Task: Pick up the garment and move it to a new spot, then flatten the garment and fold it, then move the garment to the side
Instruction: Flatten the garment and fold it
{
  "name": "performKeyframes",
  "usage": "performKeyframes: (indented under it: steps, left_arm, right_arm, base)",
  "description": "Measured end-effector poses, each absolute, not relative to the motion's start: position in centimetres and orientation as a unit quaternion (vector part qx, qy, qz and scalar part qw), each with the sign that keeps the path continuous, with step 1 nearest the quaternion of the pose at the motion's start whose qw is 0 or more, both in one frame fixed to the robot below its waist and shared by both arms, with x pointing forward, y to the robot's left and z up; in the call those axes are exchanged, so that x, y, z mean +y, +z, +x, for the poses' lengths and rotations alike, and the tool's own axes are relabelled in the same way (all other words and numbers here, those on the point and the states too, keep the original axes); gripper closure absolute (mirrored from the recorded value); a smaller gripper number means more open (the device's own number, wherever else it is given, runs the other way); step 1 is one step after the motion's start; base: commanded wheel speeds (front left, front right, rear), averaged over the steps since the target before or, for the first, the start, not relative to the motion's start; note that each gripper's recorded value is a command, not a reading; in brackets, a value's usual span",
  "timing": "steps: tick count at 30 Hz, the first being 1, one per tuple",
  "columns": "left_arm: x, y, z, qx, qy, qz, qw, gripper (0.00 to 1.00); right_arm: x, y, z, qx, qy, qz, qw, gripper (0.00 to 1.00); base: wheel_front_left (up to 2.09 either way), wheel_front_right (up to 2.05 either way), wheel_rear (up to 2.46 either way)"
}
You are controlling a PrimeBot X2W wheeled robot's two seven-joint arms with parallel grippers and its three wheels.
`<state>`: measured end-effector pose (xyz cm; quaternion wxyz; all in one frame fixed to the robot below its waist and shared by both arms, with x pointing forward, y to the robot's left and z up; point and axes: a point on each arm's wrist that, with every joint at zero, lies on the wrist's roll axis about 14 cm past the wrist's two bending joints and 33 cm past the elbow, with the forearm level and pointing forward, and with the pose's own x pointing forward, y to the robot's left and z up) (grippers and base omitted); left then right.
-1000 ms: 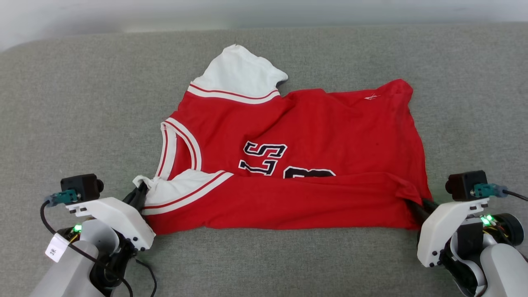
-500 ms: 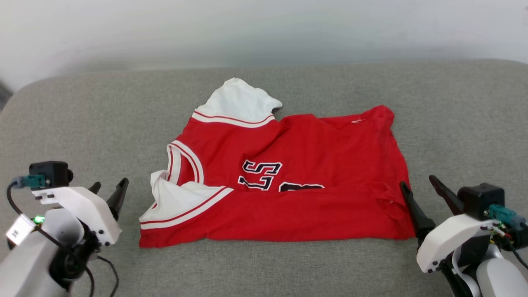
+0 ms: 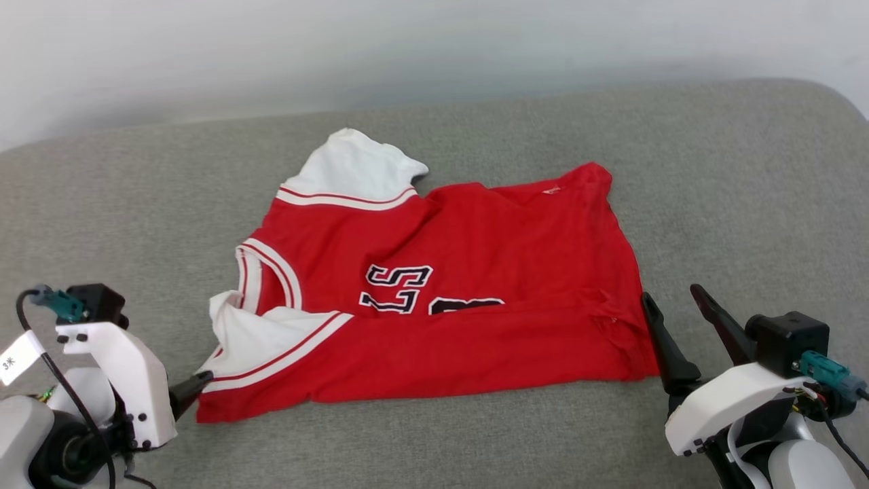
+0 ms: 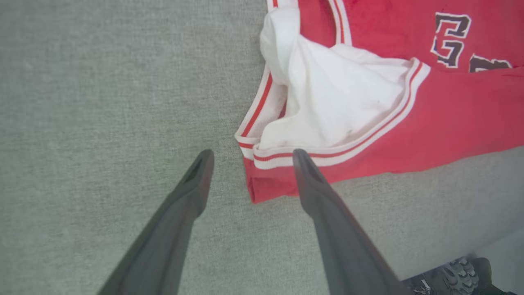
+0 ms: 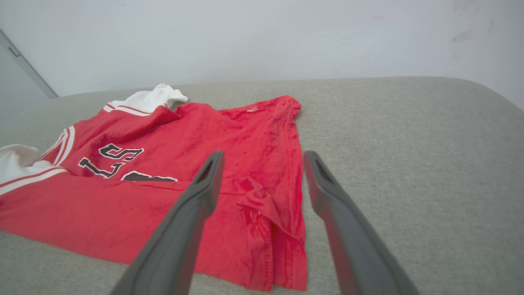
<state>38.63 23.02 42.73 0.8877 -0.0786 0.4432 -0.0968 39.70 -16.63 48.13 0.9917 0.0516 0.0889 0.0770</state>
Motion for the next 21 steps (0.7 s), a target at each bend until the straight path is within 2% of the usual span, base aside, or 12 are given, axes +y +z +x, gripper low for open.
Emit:
performKeyframes:
  steps: [11,12,13,15,16,21]
  left_arm:
    - [20.9,37.2,37.6,0.528,-0.106,-0.118,0.834,0.0]
    - [20.7,36.9,37.6,0.532,-0.107,-0.123,0.831,0.2]
    - [20.5,36.7,37.7,0.534,-0.108,-0.126,0.829,0.51]
    - [20.4,36.5,37.6,0.538,-0.11,-0.127,0.826,0.91]
    - [20.3,36.5,37.6,0.538,-0.112,-0.129,0.825,1.0]
    - [19.8,36.7,37.7,0.522,-0.118,-0.13,0.834,1.0]
  right_arm:
    - [-18.0,46.5,40.0,0.108,0.047,0.063,0.991,0.0]
    - [-18.1,46.5,40.0,0.109,0.045,0.064,0.991,0.0]
    - [-18.3,46.4,40.1,0.111,0.042,0.064,0.991,0.0]
    - [-18.7,46.4,40.1,0.112,0.036,0.063,0.991,0.0]
    - [-18.9,46.4,40.1,0.113,0.034,0.063,0.991,0.0]
    - [-19.9,46.6,40.0,0.12,0.02,0.072,0.99,0.0]
  base:
    - [0.0,0.0,0.0]
    - [0.0,0.0,0.0]
    - [0.0,0.0,0.0]
    - [0.0,0.0,0.0]
    - [0.0,0.0,0.0]
    - [0.0,0.0,0.0]
